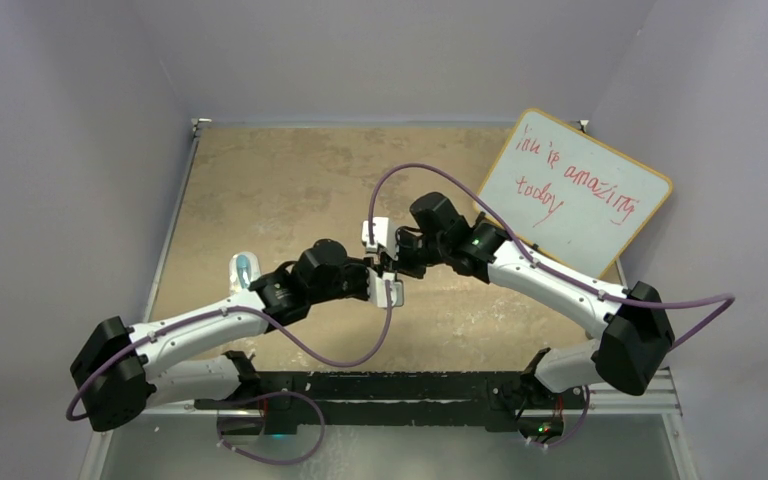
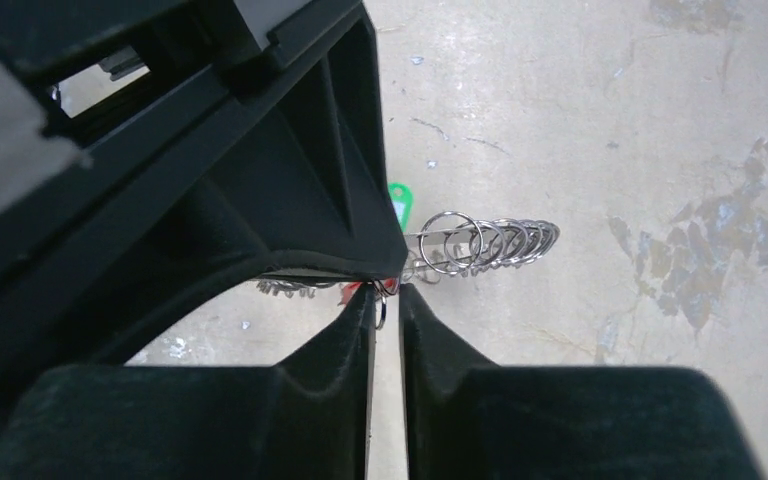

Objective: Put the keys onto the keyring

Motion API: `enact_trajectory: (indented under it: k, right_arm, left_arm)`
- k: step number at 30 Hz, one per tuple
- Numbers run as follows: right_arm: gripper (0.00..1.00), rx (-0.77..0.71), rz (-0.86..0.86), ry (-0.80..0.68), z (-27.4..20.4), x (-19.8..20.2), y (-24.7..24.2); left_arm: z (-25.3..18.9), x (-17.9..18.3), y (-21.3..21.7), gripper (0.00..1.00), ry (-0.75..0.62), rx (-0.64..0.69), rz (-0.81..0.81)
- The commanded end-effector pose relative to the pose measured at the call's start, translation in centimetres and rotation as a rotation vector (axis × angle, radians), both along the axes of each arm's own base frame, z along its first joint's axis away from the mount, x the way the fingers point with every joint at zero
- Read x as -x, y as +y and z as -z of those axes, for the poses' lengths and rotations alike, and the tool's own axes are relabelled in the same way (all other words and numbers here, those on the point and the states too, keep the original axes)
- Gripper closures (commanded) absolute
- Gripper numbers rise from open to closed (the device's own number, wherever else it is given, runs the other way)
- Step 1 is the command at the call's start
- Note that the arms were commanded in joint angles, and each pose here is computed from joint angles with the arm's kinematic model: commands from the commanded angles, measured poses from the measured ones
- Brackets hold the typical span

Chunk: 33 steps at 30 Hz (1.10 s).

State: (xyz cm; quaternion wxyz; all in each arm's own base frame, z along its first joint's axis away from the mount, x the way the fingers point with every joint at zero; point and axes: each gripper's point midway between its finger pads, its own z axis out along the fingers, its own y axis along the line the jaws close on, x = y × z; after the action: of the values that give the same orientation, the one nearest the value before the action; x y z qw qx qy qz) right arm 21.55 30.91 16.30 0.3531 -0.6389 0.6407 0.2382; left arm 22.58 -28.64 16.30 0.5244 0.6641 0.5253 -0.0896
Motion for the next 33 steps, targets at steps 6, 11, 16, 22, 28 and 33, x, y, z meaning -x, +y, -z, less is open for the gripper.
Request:
enact_trajectory:
  k: [6,11,16,22,28,33]
  right_arm:
    - [0.47,-0.241,0.115,-0.083,-4.6,-1.8,0.7]
    - [0.45,-0.412,0.103,-0.026,-6.6,-1.6,-0.4]
    - [0.55,-0.478,-0.003,0.037,-6.8,0.6,-0.4]
    - [0.62,-0.473,-0.066,0.101,-6.5,1.7,0.0]
    - [0.55,-0.462,-0.072,0.126,-6.2,1.7,0.2]
    - [0.72,-0.430,-0.071,0.154,-5.6,1.2,0.6]
  left_arm:
    - [-2.2,0.7,-0.3,1.00,0.056,0.278,-0.072]
    - [-4.0,1.4,-0.2,1.00,0.061,0.488,-0.085]
    - [-6.0,2.5,0.2,1.00,0.035,0.684,-0.047]
    - [-5.8,2.9,0.3,1.00,0.034,0.706,-0.032]
    - [-5.4,2.8,0.4,1.00,0.030,0.693,-0.037]
    - [-5.3,2.9,0.3,1.00,0.028,0.682,-0.030]
